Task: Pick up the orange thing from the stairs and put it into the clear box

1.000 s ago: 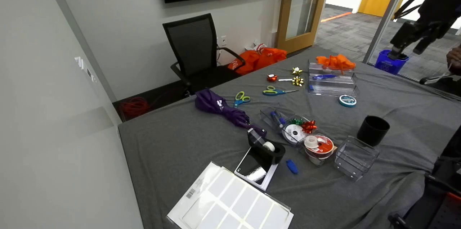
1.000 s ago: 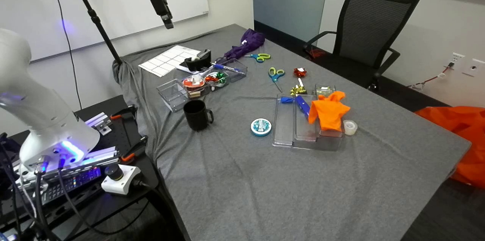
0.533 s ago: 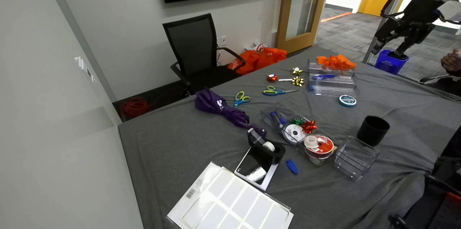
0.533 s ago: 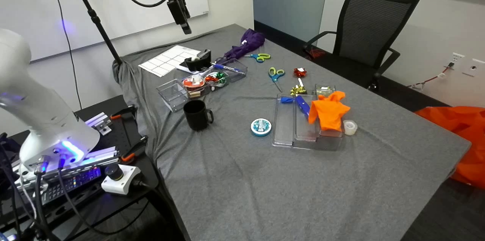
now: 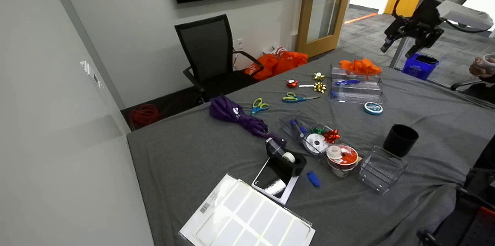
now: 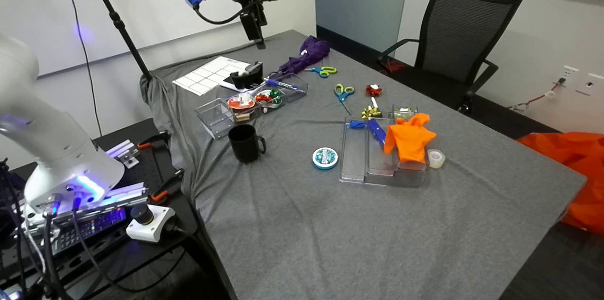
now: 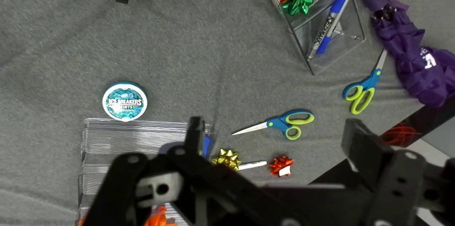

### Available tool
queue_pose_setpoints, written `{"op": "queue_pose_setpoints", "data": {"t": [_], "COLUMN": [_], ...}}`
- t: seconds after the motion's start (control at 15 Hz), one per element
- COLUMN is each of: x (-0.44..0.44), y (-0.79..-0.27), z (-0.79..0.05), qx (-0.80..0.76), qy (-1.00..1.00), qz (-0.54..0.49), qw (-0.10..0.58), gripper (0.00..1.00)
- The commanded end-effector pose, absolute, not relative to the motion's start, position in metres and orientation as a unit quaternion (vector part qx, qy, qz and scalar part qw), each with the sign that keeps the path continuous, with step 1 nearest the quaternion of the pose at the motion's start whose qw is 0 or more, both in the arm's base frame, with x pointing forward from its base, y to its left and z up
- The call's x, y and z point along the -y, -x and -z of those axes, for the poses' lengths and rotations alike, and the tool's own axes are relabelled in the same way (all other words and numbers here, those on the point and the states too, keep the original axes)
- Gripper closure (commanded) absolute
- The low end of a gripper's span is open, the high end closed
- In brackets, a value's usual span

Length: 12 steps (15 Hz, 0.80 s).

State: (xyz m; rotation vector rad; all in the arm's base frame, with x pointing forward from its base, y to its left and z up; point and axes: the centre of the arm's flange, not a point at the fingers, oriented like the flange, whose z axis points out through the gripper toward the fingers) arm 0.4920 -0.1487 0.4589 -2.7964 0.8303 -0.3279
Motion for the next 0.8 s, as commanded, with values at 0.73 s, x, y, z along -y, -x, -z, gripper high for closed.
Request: {"op": "queue_pose_setpoints", "data": {"t": [0.73], "x": [0.161], "y": [-0.518], "z": [-0.453], "qx": [-0.309], "qy": [0.938], "qz": [0.113], "qw": [0.107], "gripper": [0.0]}}
